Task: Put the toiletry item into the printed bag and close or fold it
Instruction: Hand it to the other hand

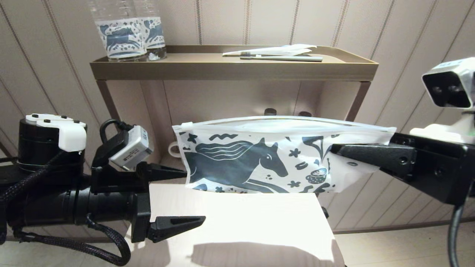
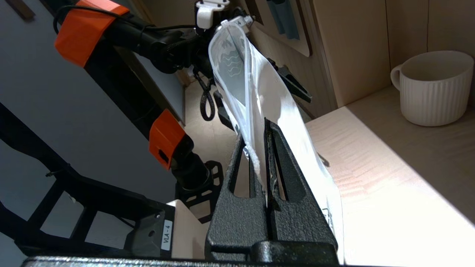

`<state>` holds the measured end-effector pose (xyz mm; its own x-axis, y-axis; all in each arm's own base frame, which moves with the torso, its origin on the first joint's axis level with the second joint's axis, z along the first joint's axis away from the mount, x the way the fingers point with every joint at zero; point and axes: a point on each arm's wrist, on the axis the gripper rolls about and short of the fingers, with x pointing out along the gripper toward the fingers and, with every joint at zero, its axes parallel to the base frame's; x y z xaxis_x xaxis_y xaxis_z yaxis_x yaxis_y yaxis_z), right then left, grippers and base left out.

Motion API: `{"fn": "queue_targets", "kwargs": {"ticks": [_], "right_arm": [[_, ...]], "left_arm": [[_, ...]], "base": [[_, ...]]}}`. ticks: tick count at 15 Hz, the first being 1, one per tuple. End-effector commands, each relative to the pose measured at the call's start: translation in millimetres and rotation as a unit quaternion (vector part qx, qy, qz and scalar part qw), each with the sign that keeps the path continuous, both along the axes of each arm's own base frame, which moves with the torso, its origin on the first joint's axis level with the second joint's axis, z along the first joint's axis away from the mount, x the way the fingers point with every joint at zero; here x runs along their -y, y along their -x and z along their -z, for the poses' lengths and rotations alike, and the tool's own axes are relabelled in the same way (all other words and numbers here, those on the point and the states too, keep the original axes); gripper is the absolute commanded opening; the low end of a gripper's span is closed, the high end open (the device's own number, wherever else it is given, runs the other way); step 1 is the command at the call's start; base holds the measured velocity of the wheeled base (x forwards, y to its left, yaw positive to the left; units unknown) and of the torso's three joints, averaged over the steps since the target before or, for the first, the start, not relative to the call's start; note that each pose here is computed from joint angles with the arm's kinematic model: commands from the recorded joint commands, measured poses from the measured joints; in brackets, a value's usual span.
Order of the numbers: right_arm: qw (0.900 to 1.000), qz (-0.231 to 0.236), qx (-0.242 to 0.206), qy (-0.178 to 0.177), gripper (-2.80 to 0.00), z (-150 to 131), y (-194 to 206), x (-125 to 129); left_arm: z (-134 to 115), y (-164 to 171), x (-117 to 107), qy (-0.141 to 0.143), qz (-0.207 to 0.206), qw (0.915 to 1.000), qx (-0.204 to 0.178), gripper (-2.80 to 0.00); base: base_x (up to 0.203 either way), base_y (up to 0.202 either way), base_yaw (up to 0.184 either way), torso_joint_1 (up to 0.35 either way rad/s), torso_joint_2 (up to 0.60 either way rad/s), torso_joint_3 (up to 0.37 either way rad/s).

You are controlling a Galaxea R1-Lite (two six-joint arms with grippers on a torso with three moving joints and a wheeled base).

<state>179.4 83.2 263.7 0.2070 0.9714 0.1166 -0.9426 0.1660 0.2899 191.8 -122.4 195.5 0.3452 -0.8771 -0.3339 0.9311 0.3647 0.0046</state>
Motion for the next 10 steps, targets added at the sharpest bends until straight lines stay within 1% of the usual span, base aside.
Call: {"fn": "queue_targets", "kwargs": {"ticks": [1, 3, 7, 8, 10], "right_arm": [[1.0, -0.006, 0.001, 0.005, -2.8, 4.9, 0.1, -1.1], [1.0, -0.008, 0.004, 0.012, -2.8, 10.2, -1.7, -3.0], [1.0, -0.016, 0.004, 0.025, -2.8, 20.7, -6.2, -5.8], [0.999, -0.015, 0.003, 0.028, -2.8, 23.9, -9.7, -6.9], [0.999, -0.015, -0.001, 0.03, -2.8, 26.2, -12.2, -8.0]], "left_arm": [[-3.2, -3.0, 2.1, 0.008, 0.007, 0.9999, 0.003, 0.0], [-14.1, 3.4, -1.3, 0.024, 0.007, 0.9996, 0.015, 0.0], [-16.1, 5.0, -2.0, 0.028, 0.012, 0.9994, 0.018, 0.0], [-19.5, 7.9, -3.3, 0.035, 0.023, 0.9989, 0.022, 0.0], [-23.7, 10.1, -4.6, 0.042, 0.027, 0.9984, 0.028, 0.0]], "base": [[0.0, 0.0, 0.0, 0.0, 0.0, 0.0], [0.0, 0.0, 0.0, 0.0, 0.0, 0.0], [0.0, 0.0, 0.0, 0.0, 0.0, 0.0], [0.0, 0.0, 0.0, 0.0, 0.0, 0.0], [0.0, 0.0, 0.0, 0.0, 0.0, 0.0]]}}
